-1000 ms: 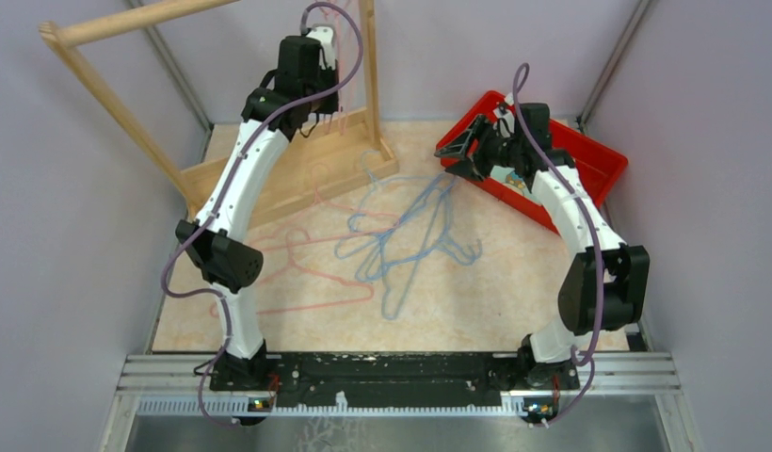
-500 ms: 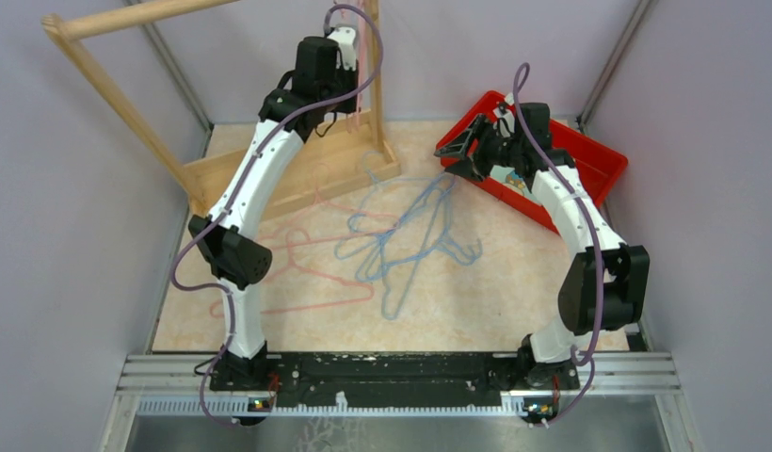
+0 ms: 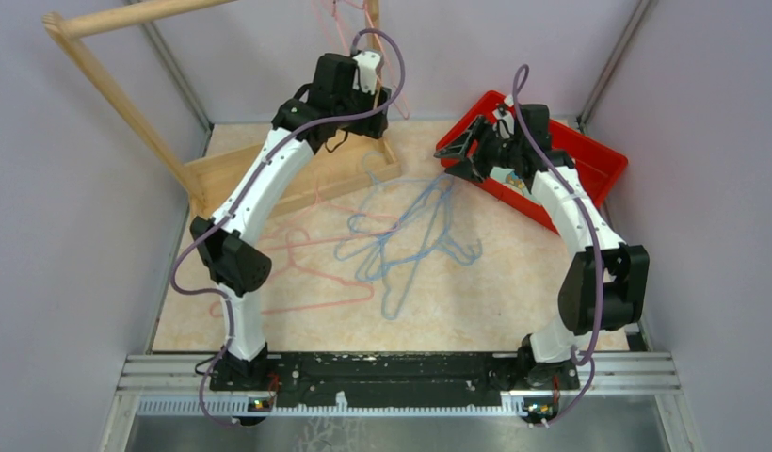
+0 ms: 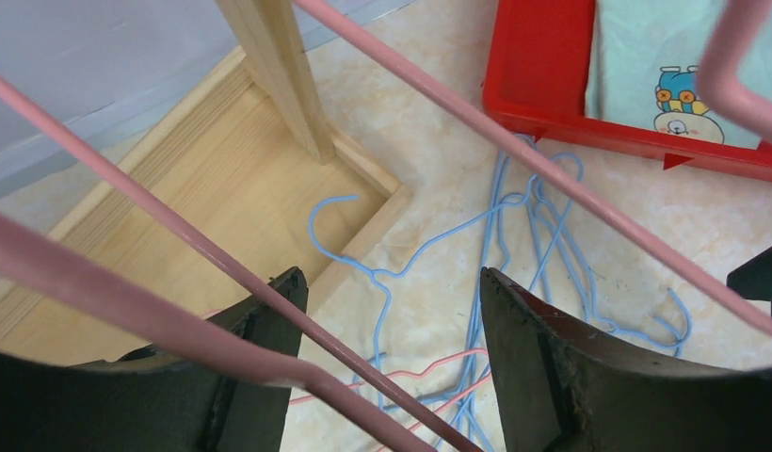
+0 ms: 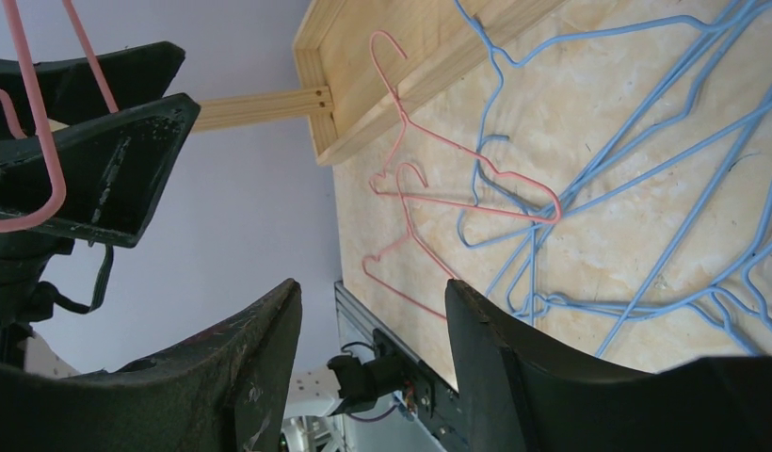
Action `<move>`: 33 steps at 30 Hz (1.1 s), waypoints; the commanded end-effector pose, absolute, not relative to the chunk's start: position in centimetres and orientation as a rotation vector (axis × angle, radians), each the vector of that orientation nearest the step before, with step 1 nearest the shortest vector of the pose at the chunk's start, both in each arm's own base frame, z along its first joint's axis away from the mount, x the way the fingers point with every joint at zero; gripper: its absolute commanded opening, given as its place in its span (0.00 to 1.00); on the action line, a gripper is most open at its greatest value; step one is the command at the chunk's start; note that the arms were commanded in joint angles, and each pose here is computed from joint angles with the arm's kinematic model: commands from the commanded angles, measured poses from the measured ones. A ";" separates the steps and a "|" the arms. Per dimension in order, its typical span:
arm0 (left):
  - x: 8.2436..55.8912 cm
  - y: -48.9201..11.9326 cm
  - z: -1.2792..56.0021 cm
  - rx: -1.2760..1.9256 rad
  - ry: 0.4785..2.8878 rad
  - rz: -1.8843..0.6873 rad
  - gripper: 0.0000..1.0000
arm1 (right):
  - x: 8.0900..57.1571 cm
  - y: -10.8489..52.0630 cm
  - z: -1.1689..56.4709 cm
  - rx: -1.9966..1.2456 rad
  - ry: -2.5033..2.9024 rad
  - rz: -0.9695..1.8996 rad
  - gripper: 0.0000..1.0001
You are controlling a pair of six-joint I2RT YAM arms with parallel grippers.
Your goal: Organize the hangers
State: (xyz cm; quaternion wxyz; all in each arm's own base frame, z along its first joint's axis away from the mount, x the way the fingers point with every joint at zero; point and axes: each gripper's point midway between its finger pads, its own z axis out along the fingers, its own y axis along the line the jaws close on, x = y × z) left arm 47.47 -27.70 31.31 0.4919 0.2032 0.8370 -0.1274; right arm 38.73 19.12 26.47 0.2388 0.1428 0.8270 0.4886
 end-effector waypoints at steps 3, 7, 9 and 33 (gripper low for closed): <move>45.8 -25.1 36.8 0.455 1.919 -0.252 0.79 | 38.4 18.9 28.5 0.328 2.191 1.354 0.59; 44.2 -24.3 38.1 0.460 1.901 -0.267 0.84 | 38.2 18.8 28.5 0.326 2.192 1.345 0.59; 43.2 -24.1 38.0 0.471 1.909 -0.282 0.86 | 38.0 18.7 28.1 0.318 2.205 1.327 0.59; 28.9 -17.6 33.0 0.471 2.052 -0.379 0.94 | 30.4 24.2 17.0 -0.255 2.484 0.996 0.58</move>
